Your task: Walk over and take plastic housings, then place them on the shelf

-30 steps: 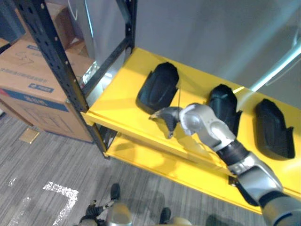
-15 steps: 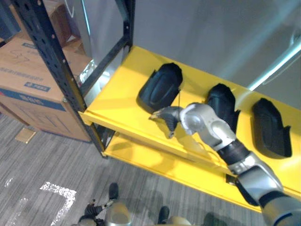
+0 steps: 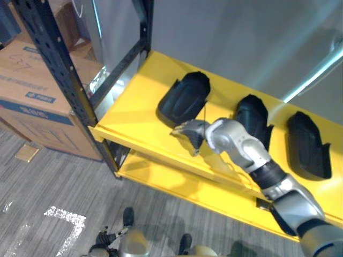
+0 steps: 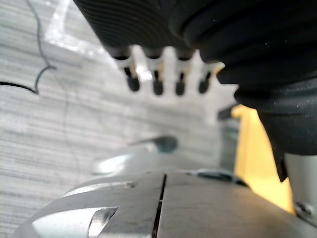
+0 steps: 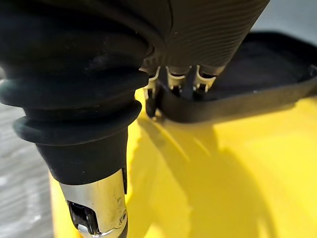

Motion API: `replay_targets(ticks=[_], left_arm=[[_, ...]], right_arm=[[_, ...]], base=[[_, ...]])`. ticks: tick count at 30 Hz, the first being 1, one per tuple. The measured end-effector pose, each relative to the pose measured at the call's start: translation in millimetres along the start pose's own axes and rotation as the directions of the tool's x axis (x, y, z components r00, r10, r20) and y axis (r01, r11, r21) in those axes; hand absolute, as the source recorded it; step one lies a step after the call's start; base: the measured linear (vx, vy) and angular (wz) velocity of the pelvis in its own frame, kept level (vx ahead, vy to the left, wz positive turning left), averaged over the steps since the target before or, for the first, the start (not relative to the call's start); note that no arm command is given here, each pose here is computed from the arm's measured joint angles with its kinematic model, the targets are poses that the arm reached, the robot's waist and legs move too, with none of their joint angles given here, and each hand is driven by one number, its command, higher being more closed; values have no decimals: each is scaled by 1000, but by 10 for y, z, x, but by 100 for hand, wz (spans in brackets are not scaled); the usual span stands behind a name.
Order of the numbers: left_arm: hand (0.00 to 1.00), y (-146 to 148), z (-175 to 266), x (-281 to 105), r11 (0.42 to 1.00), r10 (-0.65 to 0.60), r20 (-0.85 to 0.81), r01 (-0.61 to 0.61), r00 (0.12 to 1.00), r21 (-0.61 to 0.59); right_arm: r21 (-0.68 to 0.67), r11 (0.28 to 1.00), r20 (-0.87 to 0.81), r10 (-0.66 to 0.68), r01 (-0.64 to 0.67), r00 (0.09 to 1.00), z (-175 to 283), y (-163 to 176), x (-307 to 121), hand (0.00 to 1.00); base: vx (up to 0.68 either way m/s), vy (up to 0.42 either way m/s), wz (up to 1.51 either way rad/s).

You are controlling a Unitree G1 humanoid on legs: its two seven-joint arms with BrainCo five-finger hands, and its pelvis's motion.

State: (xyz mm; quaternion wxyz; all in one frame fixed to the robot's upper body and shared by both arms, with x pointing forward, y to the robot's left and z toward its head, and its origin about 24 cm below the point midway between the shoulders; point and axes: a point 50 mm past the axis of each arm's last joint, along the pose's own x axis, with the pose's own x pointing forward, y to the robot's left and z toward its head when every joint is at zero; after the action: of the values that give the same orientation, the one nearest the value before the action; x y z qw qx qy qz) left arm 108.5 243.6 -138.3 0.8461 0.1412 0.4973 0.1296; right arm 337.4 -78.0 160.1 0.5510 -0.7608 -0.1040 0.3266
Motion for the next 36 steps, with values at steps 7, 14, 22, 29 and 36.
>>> replay_targets(ticks=[7, 14, 22, 29, 36], left_arm=[[0, 17, -7, 1, 1000, 8, -1, -8, 1000, -17], [0, 18, -39, -8, 1000, 11, -8, -11, 1000, -27], [0, -15, -44, -20, 999, 5, 9, -4, 1000, -39], [0, -28, -38, -23, 999, 1, 19, 0, 1000, -41], [0, -76, -36, -30, 999, -11, 23, 12, 1000, -49]], right_arm=[[-22, 998, -111, -60, 58, 992, -297, -46, -147, 0], [-35, 959, -225, -281, 281, 933, -537, -289, -360, 0], [82, 892, -203, -422, 444, 884, -664, -459, -560, 0], [186, 865, -156, -443, 466, 883, -609, -477, -554, 0], [323, 875, -195, -310, 360, 930, -595, -216, -271, 0]], base=[[0, 0, 0], [0, 0, 0], [0, 0, 0], [0, 0, 0], [0, 0, 0]])
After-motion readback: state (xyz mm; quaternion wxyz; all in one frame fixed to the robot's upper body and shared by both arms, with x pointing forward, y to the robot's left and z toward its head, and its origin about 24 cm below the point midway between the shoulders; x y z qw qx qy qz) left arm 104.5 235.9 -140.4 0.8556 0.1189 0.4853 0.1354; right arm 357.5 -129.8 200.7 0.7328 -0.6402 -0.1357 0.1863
